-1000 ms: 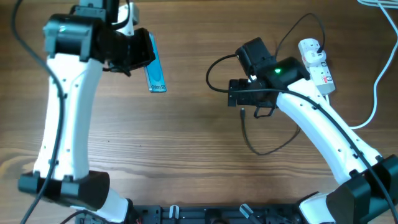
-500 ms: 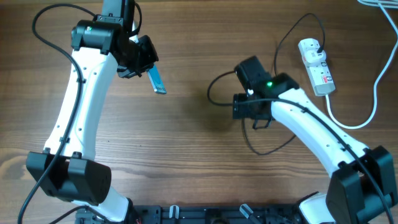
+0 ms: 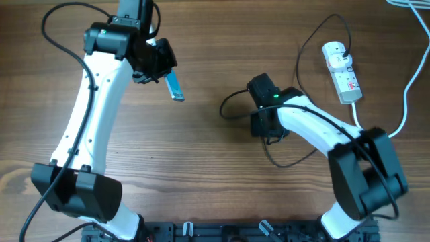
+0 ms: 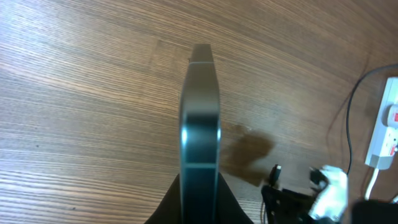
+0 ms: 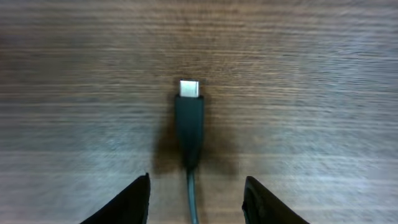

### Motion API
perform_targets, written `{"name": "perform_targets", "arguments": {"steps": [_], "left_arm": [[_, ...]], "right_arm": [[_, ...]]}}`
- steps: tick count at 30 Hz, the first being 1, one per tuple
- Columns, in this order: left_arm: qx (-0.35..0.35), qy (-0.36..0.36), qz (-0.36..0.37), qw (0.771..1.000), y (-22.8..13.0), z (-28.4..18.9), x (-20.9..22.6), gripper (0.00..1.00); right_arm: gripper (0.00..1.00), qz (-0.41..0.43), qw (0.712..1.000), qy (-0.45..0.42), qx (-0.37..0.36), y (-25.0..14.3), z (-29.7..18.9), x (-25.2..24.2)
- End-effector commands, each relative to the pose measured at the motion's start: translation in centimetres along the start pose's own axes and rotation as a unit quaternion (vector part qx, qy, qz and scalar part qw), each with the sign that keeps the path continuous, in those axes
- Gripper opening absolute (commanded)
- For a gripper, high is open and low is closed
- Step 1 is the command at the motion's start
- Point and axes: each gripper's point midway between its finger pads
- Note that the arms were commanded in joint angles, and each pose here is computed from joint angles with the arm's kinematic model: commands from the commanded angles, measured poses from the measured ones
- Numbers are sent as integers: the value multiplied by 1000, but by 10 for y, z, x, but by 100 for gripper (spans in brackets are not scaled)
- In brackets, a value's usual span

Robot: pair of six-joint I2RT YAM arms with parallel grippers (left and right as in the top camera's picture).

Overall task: Plug charger to phone and switch on socket
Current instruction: 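Release the phone from the right gripper and grasp the USB-C cable plug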

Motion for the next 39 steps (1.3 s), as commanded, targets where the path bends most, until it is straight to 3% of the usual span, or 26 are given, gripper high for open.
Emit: {"name": "perform_targets", "arguments": {"steps": [1, 8, 12, 39], "left_arm": [[-10, -2, 6, 1000, 1, -4, -3, 4], [-10, -2, 9, 1000, 1, -4, -3, 4], [-10, -2, 9, 1000, 2, -4, -4, 4], [-12, -3, 10, 1000, 2, -4, -4, 4]], "right_arm": [[43, -9, 1000, -3, 18, -6, 13, 0], [33, -32, 999, 5, 7, -1, 13, 4], [22, -31, 999, 7, 4, 1, 13, 5], [13, -33, 999, 8, -8, 6, 13, 7]]}}
Point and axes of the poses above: each gripper's point midway between its finger pads, its own z axis out along the fingers, its own x axis along the line the jaws close on, y = z × x, and after that the axes turned 9 degrees about z, right-handed
